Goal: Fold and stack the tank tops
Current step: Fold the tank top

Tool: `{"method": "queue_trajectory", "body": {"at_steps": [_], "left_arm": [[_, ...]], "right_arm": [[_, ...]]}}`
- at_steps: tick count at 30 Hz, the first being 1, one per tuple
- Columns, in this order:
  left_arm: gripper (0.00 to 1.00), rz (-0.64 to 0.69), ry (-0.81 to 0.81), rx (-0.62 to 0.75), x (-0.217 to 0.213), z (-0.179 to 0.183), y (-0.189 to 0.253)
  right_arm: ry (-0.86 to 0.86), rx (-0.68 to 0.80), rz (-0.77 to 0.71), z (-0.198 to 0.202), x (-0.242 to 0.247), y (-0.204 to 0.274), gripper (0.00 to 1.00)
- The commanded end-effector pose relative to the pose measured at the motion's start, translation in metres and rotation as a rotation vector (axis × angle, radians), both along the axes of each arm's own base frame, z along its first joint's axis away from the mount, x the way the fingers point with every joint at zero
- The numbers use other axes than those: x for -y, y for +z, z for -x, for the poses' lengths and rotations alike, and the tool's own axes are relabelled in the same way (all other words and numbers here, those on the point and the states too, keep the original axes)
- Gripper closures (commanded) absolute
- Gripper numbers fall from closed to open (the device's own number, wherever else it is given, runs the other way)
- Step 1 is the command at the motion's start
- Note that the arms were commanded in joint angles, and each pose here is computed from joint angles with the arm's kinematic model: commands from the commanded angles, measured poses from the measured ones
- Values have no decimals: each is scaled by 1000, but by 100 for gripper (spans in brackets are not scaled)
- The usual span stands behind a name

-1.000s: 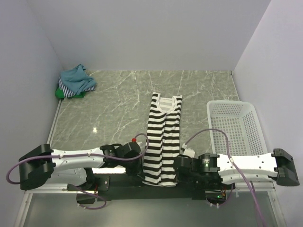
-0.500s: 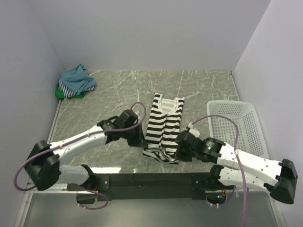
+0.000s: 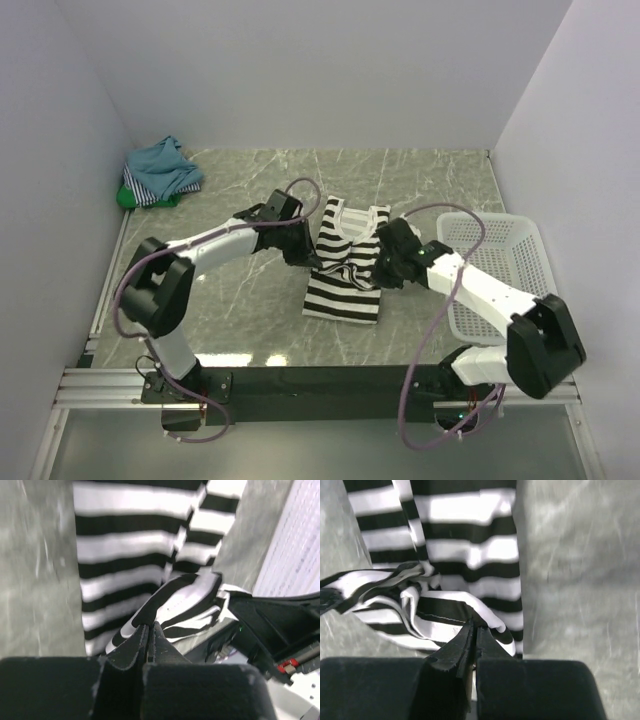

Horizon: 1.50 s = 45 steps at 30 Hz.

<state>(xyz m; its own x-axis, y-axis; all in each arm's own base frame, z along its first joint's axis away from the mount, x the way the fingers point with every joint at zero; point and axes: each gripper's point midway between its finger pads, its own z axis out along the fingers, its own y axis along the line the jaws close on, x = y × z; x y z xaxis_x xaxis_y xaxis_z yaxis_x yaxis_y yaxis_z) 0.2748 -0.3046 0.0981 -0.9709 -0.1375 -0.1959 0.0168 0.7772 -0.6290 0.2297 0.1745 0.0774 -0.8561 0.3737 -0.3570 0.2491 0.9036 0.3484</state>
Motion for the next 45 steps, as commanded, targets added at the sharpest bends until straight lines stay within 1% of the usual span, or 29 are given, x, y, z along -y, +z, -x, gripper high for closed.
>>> {"method": "queue_trajectory", "body": {"at_steps": [1, 3, 7, 9, 12, 16, 21, 23, 24, 26, 27, 28, 29, 31, 33, 34, 36, 38, 39, 41, 43, 45], "left_arm": [[99, 91, -10, 75, 22, -33, 23], [99, 75, 2, 74, 24, -43, 18], [99, 78, 34, 86, 24, -64, 24], [99, 68, 47, 83, 21, -73, 20], [99, 65, 50, 81, 22, -81, 18], [99, 70, 62, 89, 20, -91, 18], [99, 87, 65, 80, 25, -104, 8], [99, 81, 72, 76, 25, -109, 1], [99, 88, 81, 81, 25, -114, 3], [94, 103, 87, 81, 24, -116, 2], [89, 117, 102, 92, 21, -121, 3], [84, 127, 110, 101, 20, -123, 6], [81, 135, 124, 109, 16, -128, 8], [71, 144, 137, 130, 12, -137, 14], [66, 162, 159, 151, 5, -145, 22], [61, 178, 165, 169, 4, -150, 27], [59, 197, 181, 188, -1, -159, 39], [55, 195, 189, 200, -6, -164, 46], [54, 190, 190, 230, -8, -168, 55], [53, 180, 192, 246, -14, -167, 66], [53, 178, 193, 267, -18, -161, 80], [56, 184, 193, 229, -19, -143, 78]], "right_arm": [[57, 101, -35, -42, -14, 22, 100], [55, 120, -40, -55, -16, 27, 100], [43, 107, -27, -70, -14, 19, 100], [30, 103, -22, -78, -11, 14, 100], [33, 91, -35, -81, -12, 10, 100], [-3, 96, -39, -89, -2, 5, 100], [-20, 80, -62, -97, -1, -3, 100], [-31, 83, -74, -101, -1, -4, 90], [-37, 82, -73, -103, 0, -6, 74], [-44, 89, -79, -106, 1, -5, 61], [-54, 100, -77, -108, 3, -3, 52], [-60, 111, -76, -110, 4, -1, 49], [-75, 129, -70, -114, 8, 3, 46], [-81, 146, -57, -119, 11, 8, 46], [-85, 164, -51, -123, 12, 15, 45], [-100, 187, -26, -128, 17, 20, 45], [-113, 229, -12, -133, 21, 34, 45], [-138, 275, 17, -136, 30, 48, 45], [-133, 297, 27, -138, 32, 55, 45], [-118, 334, 43, -135, 31, 69, 45], [-46, 367, 40, -129, 15, 79, 45], [10, 376, 25, -124, 2, 82, 45]]}}
